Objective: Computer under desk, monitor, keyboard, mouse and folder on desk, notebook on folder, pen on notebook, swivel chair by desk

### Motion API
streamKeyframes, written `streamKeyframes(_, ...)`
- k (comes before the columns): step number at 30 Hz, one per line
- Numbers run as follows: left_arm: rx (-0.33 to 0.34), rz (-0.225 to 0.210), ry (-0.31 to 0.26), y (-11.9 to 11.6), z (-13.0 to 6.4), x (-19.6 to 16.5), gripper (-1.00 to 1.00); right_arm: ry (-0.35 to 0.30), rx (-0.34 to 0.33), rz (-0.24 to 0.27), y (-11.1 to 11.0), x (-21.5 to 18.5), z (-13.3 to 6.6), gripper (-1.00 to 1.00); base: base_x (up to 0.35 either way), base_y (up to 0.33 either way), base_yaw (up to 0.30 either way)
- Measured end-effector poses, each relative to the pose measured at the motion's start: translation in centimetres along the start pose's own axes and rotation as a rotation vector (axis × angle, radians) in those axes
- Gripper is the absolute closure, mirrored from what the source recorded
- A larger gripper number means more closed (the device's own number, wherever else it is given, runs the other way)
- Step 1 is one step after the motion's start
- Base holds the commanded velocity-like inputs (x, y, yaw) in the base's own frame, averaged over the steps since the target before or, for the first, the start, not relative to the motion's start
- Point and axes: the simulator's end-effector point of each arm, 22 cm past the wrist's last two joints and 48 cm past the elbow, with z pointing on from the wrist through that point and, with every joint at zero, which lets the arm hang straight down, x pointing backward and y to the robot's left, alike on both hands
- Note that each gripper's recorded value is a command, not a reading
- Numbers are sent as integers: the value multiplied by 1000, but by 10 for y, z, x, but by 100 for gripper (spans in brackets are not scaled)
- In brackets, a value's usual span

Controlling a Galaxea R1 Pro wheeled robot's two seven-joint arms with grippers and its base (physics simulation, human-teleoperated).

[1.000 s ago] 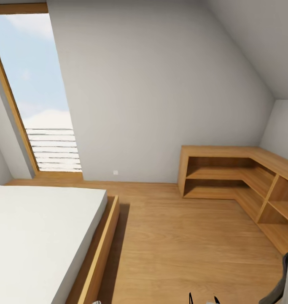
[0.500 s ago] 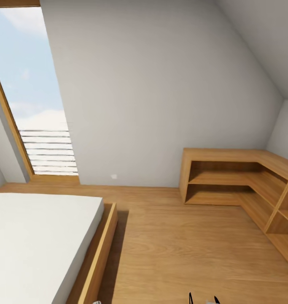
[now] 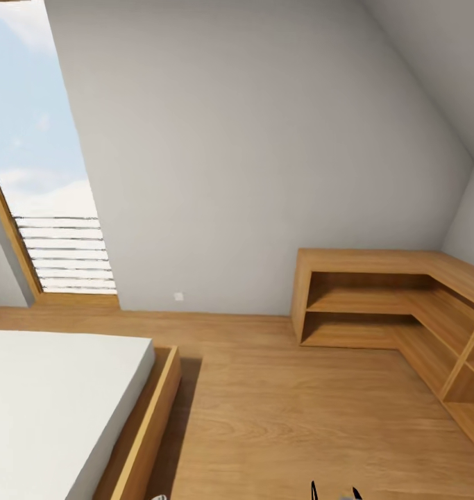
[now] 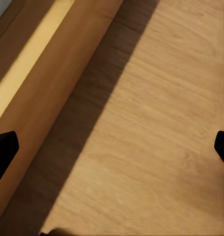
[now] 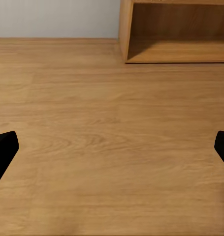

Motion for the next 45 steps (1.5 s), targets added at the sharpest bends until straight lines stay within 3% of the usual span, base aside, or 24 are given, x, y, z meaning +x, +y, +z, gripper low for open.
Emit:
streamKeyframes(33, 0, 0, 0, 0, 0, 0, -100, 0, 0, 1, 0, 0, 0, -100, 329, -4, -1)
streamKeyframes(45, 3, -3, -9, -1, -1, -4, -100, -10, -1, 0, 0, -5, 1, -100, 329, 0, -138)
